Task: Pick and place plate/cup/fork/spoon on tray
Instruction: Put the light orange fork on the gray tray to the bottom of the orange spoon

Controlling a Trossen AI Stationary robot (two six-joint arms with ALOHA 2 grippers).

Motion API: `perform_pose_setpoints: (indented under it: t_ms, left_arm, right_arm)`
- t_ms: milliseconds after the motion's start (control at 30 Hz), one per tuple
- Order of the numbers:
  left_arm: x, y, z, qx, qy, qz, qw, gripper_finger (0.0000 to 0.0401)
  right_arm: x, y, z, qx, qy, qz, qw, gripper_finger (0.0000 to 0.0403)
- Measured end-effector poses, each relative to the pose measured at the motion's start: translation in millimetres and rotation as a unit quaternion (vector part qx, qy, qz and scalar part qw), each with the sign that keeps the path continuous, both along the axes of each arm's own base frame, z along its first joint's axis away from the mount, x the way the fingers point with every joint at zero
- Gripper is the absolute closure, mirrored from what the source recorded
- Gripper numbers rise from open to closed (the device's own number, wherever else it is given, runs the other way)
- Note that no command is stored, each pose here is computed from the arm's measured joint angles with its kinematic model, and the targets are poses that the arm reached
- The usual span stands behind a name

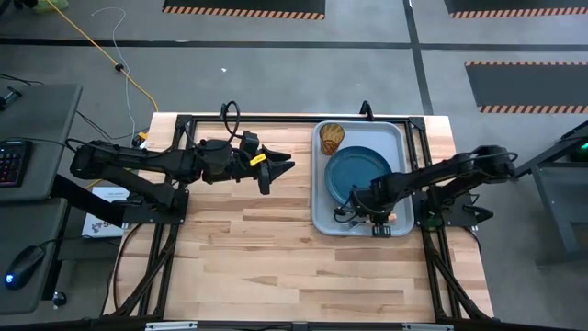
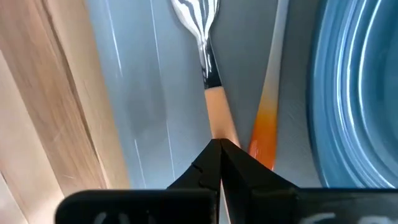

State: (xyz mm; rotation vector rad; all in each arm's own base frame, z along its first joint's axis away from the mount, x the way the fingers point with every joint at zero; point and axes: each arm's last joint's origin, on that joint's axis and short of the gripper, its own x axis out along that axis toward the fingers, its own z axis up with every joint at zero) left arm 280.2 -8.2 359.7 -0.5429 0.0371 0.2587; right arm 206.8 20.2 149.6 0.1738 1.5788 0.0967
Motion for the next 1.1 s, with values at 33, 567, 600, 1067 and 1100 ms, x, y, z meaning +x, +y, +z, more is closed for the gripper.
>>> perform_pose_setpoints:
  t_ms: [33,567,600,1067,1100]
  left_arm:
    - [0,0,0,0.000,0.000,0.000,1.000,0.0245]
    - [0,0,0,0.000,0.001,-0.001,1.000,0.0245]
    - [0,0,0,0.000,0.001,0.000,1.000,0.0245]
    - [0,0,-1,0.000,0.008,-0.005,1.000,0.0245]
    - [0,0,-1,0.000,0.008,-0.007,1.000,0.0245]
  right_arm:
    - [1,0,-1,0.000,0.001,0.000,1.000,0.0403]
    - [14,3,-1,0.033,-0.043,-0.105,0.993,0.0403]
    - [16,2,-1,0.033,-0.048,-0.113,0.992,0.0403]
    - [19,2,-1,0.024,-0.054,-0.175,0.983,0.0403]
    - [19,2,-1,0.024,-0.053,-0.181,0.982,0.0403]
